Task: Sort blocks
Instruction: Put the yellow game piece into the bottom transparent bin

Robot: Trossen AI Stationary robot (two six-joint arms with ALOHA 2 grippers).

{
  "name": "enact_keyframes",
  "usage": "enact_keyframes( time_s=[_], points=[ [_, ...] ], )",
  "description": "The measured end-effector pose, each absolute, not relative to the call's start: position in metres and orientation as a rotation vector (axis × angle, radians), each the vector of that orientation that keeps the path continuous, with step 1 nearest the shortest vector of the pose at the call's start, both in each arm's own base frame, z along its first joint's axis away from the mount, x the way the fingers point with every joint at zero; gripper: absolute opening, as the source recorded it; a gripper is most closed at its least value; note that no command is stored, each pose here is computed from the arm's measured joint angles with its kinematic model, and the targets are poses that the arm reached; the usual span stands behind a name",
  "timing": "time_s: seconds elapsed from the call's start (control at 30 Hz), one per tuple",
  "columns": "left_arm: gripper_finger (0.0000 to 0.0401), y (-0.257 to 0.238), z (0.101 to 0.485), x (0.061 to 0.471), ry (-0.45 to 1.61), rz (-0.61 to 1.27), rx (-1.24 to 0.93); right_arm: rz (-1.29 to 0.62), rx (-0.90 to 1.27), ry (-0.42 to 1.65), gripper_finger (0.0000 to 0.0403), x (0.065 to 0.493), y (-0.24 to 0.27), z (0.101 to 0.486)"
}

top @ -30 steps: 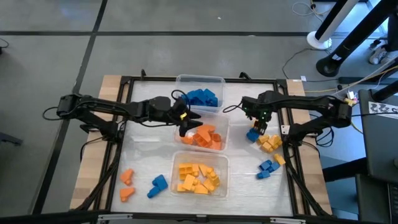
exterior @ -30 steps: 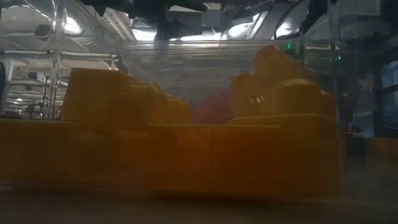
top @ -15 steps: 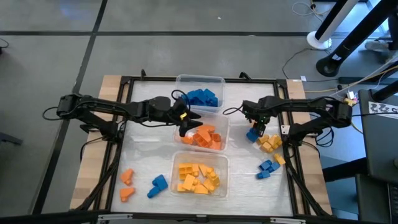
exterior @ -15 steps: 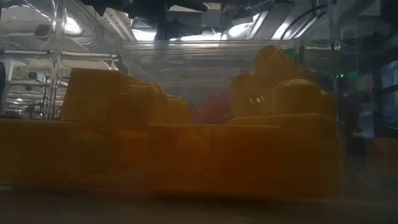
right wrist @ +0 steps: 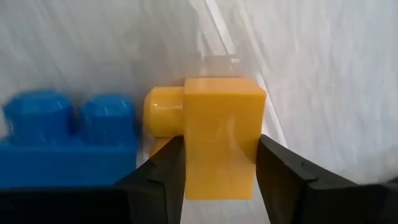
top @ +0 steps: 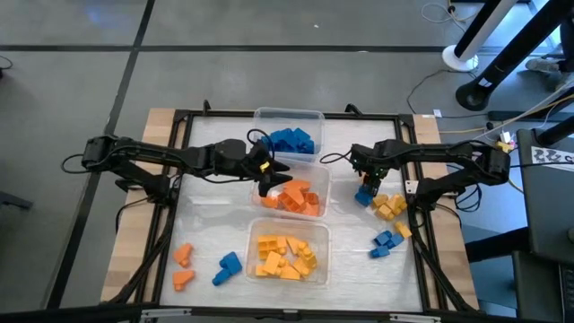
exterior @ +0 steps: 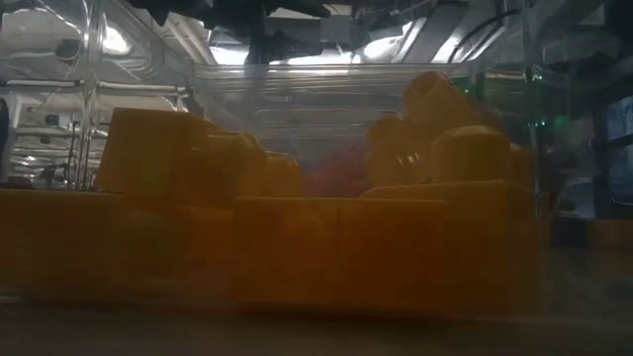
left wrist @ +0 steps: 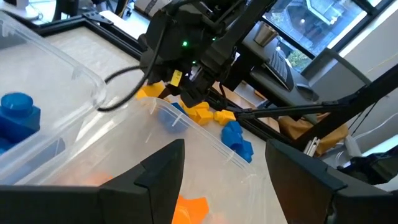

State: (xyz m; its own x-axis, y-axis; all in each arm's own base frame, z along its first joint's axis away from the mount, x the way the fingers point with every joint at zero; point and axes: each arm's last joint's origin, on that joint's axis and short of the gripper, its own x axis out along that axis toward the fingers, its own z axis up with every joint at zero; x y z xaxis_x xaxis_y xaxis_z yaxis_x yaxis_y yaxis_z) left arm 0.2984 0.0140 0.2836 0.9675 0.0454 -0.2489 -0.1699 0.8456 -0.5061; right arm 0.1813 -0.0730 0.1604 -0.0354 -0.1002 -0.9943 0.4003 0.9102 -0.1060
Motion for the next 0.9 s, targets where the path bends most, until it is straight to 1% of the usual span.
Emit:
enact_keyframes(
  time_s=[0.13,0.2,0.37,0.57,0.7,0.9],
  points=[
    [0.0212,0.014,0.284,0.298,0.230,0.119,-0.589,-0.391,0.261,1.541,0.0159,0.183,-0.073,0.160],
    [0.0212,0.014,0.284,0.298,0.230,0.119,-0.589,-0.375,0.276,1.534,0.0166,0.183,-0.072,0.161],
    [0.0212,0.014,0.290,0.295,0.202,0.106,-0.568,-0.343,0.305,1.559,0.0167,0.186,-0.073,0.172],
    [0.0212,0.013,0.305,0.284,0.154,0.070,-0.535,-0.307,0.263,1.584,0.0166,0.194,-0.076,0.207],
    [0.0212,0.012,0.317,0.274,0.116,0.053,-0.494,-0.305,0.254,1.555,0.0167,0.202,-0.078,0.235],
    [0.0212,0.008,0.332,0.252,0.104,0.034,-0.414,-0.255,0.278,1.376,0.0167,0.218,-0.082,0.291]
  ],
)
